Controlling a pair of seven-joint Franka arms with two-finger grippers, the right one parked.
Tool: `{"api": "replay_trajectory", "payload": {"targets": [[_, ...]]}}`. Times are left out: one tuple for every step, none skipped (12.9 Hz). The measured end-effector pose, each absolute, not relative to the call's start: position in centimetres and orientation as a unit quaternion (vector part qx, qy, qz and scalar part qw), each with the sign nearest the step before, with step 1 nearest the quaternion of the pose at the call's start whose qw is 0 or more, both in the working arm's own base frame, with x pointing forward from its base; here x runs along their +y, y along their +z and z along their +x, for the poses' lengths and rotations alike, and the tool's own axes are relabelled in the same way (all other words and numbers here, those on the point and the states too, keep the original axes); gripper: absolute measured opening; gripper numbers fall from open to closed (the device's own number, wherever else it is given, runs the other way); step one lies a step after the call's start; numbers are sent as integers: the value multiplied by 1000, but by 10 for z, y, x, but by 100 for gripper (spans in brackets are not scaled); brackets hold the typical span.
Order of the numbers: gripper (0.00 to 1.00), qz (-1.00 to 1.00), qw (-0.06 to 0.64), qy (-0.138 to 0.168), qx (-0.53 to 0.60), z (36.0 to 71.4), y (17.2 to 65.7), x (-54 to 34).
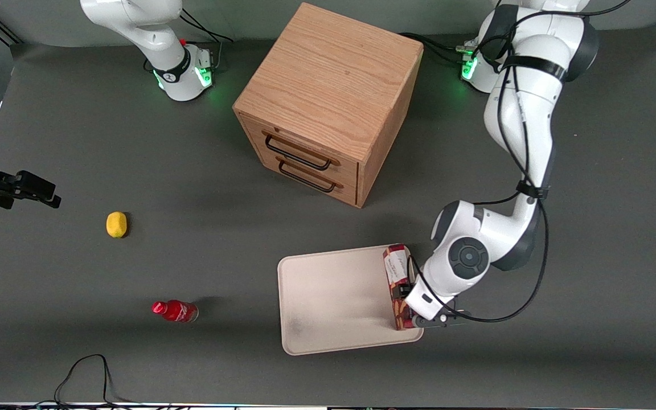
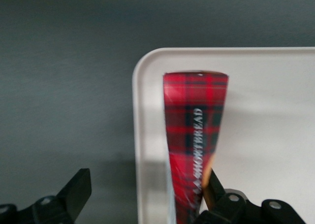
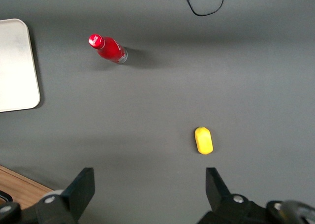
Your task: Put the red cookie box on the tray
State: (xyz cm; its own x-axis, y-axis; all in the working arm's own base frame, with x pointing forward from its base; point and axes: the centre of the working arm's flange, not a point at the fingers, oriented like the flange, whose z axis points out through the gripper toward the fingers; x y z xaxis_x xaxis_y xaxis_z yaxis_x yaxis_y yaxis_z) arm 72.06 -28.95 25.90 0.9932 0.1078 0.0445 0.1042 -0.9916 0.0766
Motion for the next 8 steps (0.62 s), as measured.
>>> {"api": "replay_trajectory", "payload": {"targets": [[100,998,30,12,54,717,276,-284],[100,998,23,1,55,712,298,-279],[100,998,17,-7,57,705,320,-271],[100,998,12,-10,57,698,343,-258],[100,999,8,-13,48,690,364,-240],[100,999,5,-16,35,681,383,-214],[100,1000,3,-18,24,672,401,-182],[100,1000,5,-25,19,663,417,-148]]}}
